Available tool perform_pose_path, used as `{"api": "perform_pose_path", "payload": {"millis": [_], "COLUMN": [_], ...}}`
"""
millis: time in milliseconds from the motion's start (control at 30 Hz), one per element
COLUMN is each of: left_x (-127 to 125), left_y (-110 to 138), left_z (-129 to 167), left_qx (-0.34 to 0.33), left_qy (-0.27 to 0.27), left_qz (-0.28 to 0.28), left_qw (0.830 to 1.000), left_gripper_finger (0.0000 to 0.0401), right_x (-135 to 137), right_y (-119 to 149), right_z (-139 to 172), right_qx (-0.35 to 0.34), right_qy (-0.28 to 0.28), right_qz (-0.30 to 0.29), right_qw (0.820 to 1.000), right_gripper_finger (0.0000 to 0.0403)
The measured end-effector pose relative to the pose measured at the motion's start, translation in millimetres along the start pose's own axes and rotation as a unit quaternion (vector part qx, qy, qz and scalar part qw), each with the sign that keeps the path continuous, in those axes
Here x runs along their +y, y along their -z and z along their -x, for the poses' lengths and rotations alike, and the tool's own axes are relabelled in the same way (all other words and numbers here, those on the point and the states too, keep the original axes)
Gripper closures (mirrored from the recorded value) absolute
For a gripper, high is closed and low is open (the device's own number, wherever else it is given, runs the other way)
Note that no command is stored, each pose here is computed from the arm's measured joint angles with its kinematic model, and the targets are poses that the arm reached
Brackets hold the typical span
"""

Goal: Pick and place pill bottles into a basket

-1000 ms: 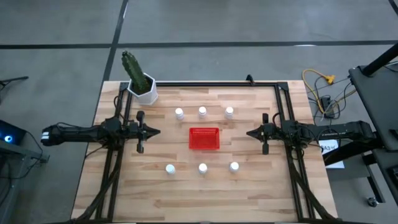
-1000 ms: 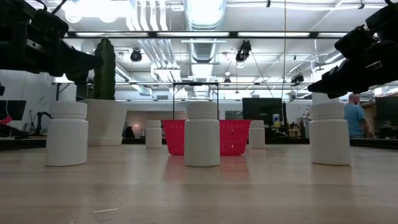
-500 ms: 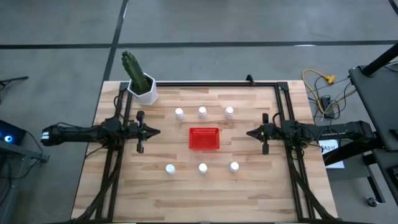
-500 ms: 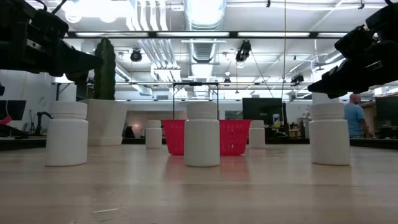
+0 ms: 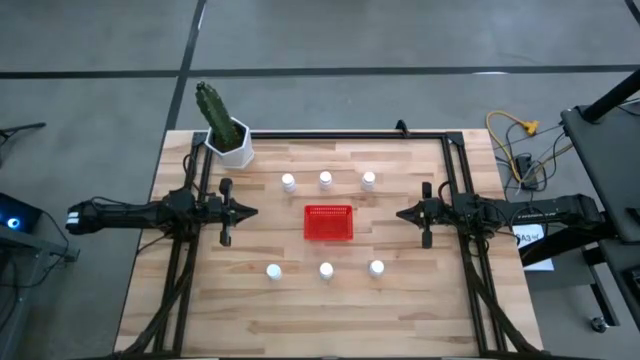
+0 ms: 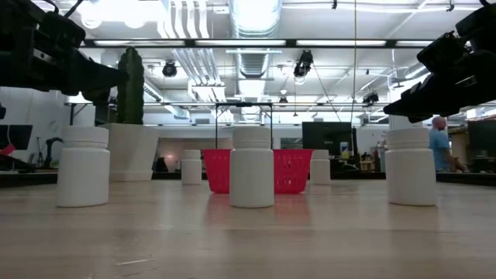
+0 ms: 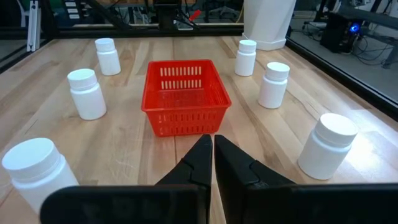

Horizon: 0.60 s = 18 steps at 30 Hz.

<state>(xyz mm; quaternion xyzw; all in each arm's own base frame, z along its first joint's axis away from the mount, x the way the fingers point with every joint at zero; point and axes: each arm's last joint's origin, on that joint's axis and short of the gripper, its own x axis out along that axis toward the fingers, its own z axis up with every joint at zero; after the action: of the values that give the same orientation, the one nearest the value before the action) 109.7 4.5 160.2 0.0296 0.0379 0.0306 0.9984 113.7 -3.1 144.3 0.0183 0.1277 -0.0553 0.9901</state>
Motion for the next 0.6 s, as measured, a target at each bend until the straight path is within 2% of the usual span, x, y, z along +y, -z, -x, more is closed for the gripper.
{"api": "perform_pose_path", "payload": {"millis": [467, 600], "left_x": [0.0, 0.0], "left_y": [0.0, 0.1], "left_z": [0.0, 0.0], "left_qx": [0.000, 0.000], "left_qy": [0.000, 0.000], "left_qz": [0.000, 0.000], "left_qw": [1.000, 1.000], "left_gripper_finger": [0.0401, 0.0401], "right_x": [0.0, -0.1], "right_y": [0.1, -0.1], "right_z": [0.0, 0.0], "right_qx": [0.000, 0.000], "right_qy": [0.000, 0.000], "right_qz": [0.000, 0.070], "right_qw": [1.000, 0.998], "right_gripper_finger": [0.0394, 0.0394]}}
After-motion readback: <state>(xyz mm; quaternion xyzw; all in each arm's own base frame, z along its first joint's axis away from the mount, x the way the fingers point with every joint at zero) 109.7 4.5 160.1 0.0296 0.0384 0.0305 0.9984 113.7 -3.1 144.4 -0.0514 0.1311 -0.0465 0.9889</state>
